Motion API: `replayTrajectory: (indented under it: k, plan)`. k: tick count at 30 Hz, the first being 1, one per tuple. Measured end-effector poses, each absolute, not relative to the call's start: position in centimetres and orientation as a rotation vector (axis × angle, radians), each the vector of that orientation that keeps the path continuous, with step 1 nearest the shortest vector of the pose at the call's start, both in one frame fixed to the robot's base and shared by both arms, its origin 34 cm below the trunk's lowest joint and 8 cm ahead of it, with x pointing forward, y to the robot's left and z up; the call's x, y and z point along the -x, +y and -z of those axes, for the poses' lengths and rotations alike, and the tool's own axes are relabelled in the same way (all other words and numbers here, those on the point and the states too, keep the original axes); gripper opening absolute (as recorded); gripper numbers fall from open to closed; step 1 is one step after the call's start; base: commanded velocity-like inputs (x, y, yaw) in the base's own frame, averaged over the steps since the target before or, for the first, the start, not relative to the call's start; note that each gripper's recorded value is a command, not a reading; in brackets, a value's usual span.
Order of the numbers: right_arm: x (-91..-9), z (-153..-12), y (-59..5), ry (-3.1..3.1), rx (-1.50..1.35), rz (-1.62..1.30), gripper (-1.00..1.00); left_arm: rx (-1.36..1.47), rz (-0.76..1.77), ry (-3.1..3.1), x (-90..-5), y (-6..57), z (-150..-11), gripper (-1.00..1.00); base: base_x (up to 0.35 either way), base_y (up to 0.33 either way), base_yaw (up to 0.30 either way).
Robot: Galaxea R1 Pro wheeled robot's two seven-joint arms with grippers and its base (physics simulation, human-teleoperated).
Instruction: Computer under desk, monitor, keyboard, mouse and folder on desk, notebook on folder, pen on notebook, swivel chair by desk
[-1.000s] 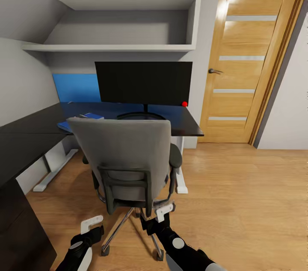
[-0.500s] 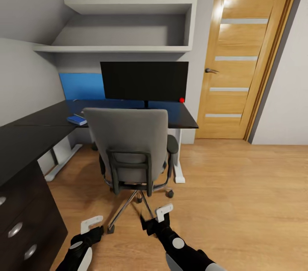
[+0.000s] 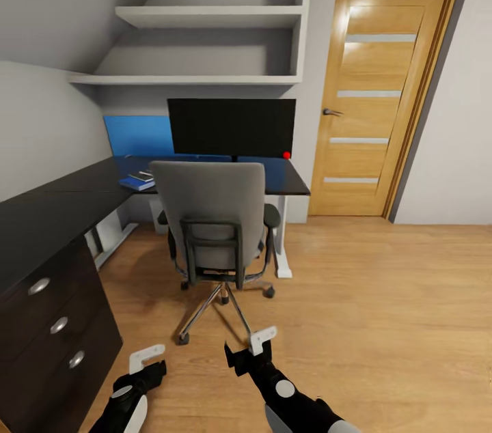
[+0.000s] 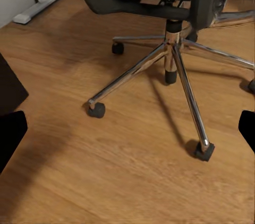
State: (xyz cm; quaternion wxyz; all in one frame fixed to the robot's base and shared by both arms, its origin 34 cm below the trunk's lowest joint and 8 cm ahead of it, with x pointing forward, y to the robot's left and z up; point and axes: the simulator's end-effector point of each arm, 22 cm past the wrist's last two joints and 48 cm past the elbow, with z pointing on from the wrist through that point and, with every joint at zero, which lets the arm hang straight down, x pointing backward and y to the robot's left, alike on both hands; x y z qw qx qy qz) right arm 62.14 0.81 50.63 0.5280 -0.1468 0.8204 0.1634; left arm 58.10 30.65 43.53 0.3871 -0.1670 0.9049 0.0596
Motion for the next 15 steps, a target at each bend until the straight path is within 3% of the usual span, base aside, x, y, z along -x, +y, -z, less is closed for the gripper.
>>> replayTrajectory:
  k: [9, 15]
  plan:
    - [-62.2, -49.8, -0.9, 1.995, 0.323, -0.336, 1.0, 0.424, -0.154, 2.341, -57.1, 30.4, -42.6, 1.0, -0.117, 0.0, 0.0]
    - [-61.9, -47.2, -7.9, 2.096, 0.17, -0.11, 1.0, 0.421, -0.166, 2.468, -53.3, 29.6, -39.5, 1.0, -0.006, 0.0, 0.0]
